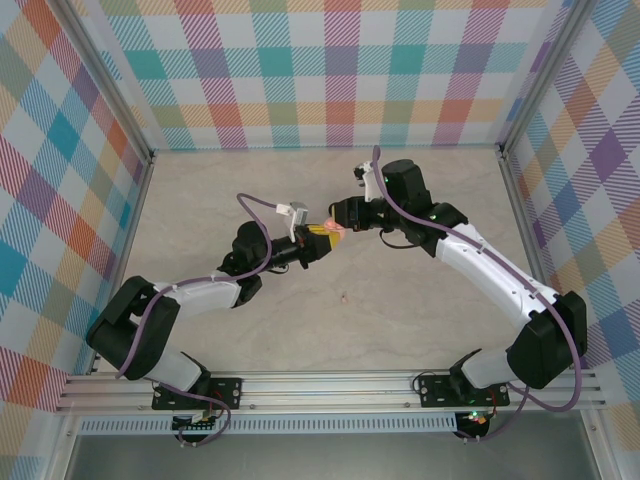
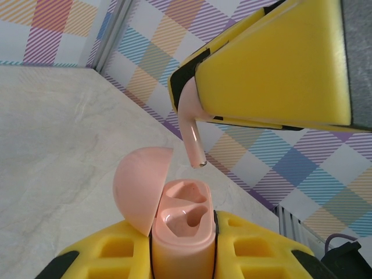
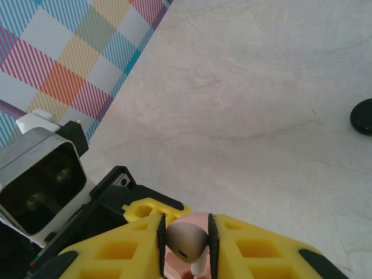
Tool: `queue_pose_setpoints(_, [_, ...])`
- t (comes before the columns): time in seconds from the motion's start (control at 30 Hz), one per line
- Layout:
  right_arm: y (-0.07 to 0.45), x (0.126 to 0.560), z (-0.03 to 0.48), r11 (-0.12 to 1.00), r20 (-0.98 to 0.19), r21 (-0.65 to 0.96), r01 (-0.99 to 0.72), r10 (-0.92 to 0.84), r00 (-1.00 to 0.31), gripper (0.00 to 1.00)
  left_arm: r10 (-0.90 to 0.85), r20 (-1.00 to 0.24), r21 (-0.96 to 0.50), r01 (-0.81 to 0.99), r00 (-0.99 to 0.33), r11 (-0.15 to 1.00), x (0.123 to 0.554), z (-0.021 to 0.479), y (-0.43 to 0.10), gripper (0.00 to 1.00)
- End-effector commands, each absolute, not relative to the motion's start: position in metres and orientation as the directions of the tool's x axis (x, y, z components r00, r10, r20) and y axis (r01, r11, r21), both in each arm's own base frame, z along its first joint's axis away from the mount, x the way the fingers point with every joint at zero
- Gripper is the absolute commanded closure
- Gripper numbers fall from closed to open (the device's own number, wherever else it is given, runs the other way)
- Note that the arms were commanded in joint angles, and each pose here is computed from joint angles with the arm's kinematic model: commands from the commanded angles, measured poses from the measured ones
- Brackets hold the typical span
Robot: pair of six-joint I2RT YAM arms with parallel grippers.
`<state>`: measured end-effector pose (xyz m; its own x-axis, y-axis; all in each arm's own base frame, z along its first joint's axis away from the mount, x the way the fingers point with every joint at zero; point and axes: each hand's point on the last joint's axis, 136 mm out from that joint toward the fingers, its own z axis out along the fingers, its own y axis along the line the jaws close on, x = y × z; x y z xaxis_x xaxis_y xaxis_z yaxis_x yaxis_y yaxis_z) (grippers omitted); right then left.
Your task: Insert the wireless bluetooth earbuds into the charging case
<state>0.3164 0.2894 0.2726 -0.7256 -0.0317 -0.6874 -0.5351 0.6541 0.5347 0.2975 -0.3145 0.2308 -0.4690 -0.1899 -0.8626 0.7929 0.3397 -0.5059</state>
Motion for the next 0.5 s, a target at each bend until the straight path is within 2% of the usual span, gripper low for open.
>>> queue_pose_setpoints(0.0, [0.2908,0.3144,0.2787,0.640,-0.704,0.538,-0.548,-0.016,-0.710,0.72,-0.237,-0.883,-0.462,0.838,-0.405,0.290,0.2915,0.2684,-0.3190,0.89])
queue_pose_setpoints(0.47, [0.2907,0.3145,0.2778,0.641,-0.706,0.535,-0.550,-0.018,-0.708,0.71,-0.260,-0.858,-0.506,0.811,-0.442,0.292,0.2952,0.2749,-0.3185,0.88])
